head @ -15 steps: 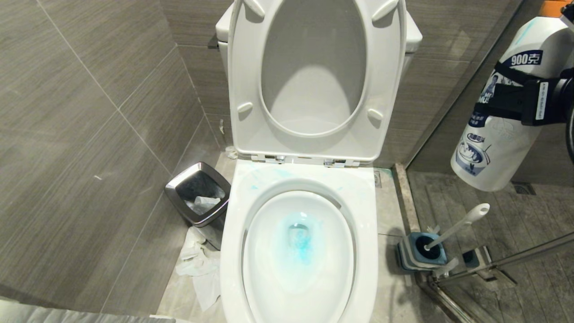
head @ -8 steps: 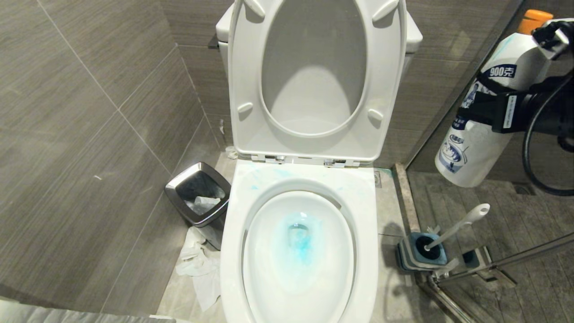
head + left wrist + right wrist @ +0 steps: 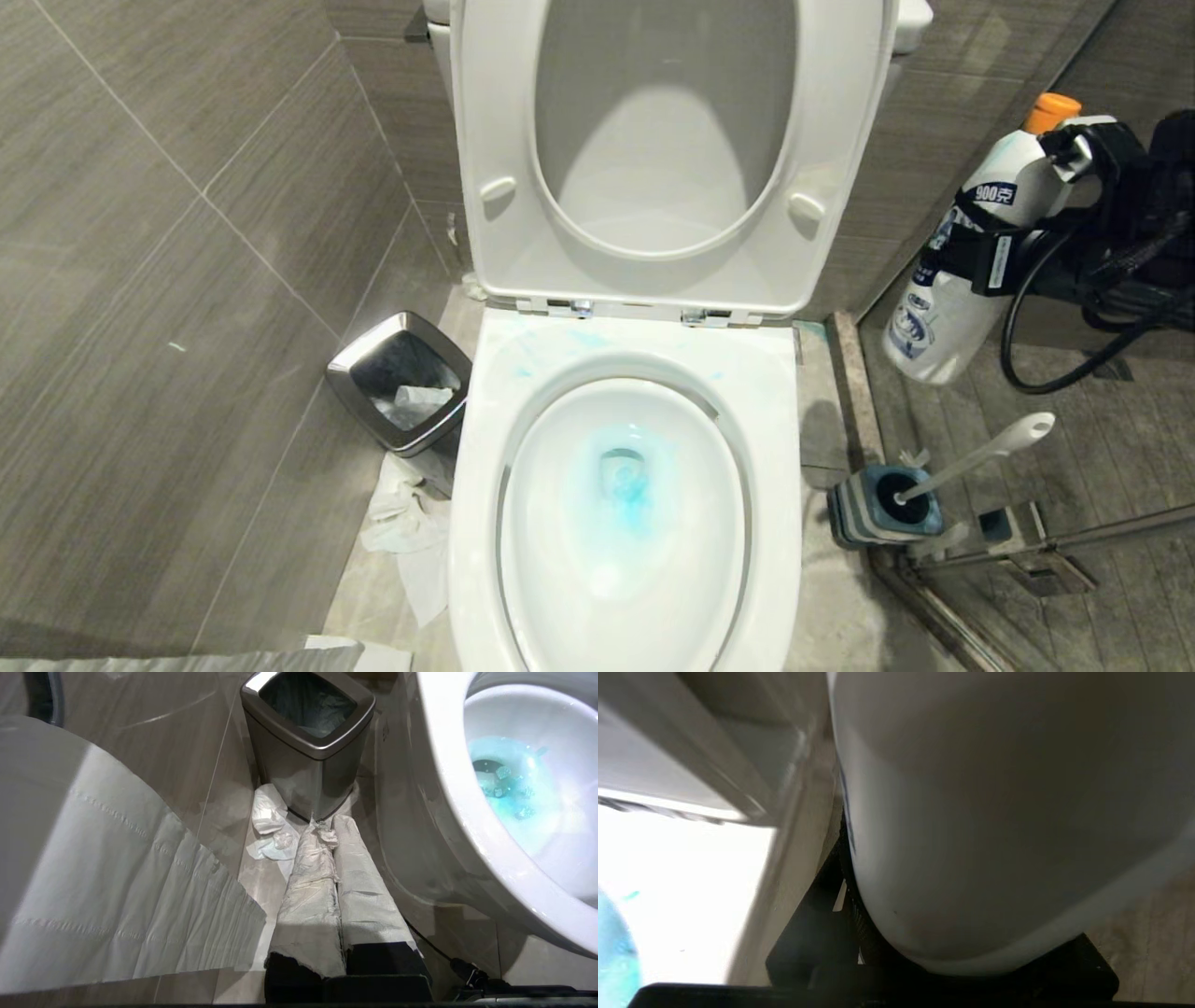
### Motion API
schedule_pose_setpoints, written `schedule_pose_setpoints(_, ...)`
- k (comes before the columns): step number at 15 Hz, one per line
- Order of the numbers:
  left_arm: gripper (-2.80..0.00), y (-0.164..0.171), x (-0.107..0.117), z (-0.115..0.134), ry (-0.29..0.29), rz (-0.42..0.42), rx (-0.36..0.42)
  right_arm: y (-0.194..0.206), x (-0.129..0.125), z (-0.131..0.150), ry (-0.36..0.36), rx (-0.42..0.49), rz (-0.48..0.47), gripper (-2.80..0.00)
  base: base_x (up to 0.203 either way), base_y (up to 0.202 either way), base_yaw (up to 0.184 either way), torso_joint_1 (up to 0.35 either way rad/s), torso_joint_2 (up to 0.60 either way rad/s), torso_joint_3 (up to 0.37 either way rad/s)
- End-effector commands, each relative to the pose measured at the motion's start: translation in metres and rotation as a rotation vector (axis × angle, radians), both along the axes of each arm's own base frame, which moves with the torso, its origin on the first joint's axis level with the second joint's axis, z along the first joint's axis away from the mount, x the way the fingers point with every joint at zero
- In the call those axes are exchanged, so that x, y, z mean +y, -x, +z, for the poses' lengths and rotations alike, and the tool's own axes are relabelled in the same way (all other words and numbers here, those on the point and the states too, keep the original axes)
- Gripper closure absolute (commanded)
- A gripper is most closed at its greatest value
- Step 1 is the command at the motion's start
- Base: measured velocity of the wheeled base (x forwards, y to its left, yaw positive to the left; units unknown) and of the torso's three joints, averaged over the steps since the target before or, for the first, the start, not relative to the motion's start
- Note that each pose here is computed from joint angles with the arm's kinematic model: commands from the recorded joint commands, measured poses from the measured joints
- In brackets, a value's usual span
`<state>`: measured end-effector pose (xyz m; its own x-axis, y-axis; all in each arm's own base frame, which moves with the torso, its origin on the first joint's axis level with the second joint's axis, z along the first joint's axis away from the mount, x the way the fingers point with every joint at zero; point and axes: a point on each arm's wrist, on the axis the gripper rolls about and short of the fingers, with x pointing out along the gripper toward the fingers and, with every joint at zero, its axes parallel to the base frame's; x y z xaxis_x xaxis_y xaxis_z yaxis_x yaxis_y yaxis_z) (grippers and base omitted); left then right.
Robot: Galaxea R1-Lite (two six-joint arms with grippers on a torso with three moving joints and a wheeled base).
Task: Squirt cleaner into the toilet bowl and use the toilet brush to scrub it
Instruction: Place the cleaning agent on the floor
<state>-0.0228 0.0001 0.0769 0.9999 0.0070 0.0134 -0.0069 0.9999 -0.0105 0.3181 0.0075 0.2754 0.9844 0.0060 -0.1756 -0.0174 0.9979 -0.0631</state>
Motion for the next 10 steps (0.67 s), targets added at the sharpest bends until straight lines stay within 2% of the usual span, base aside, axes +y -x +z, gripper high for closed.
schedule_pose_setpoints(1,0.0,-0.001,0.0,-0.002,0.0,0.001,0.007,-0.016,-0.009,-0.018,-0.003,0.052,-0.011,0.0,0.0,0.0,0.0,0.002,0.01,-0.193)
schedule_pose_setpoints(3,0.0,-0.001,0.0,-0.002,0.0,0.001,0.007,-0.029,-0.012,-0.029,-0.005,0.07,-0.011,0.0,0.0,0.0,0.0,0.013,0.01,-0.199)
schedule_pose_setpoints(7,0.0,-0.001,0.0,-0.002,0.0,0.001,0.007,-0.059,-0.012,-0.055,-0.005,0.037,-0.009,0.0,0.0,0.0,0.0,0.003,0.0,-0.203)
schedule_pose_setpoints(10,0.0,-0.001,0.0,-0.002,0.0,0.001,0.007,-0.076,-0.011,-0.069,-0.006,0.007,0.034,0.0,0.0,0.0,0.0,0.003,0.0,-0.197)
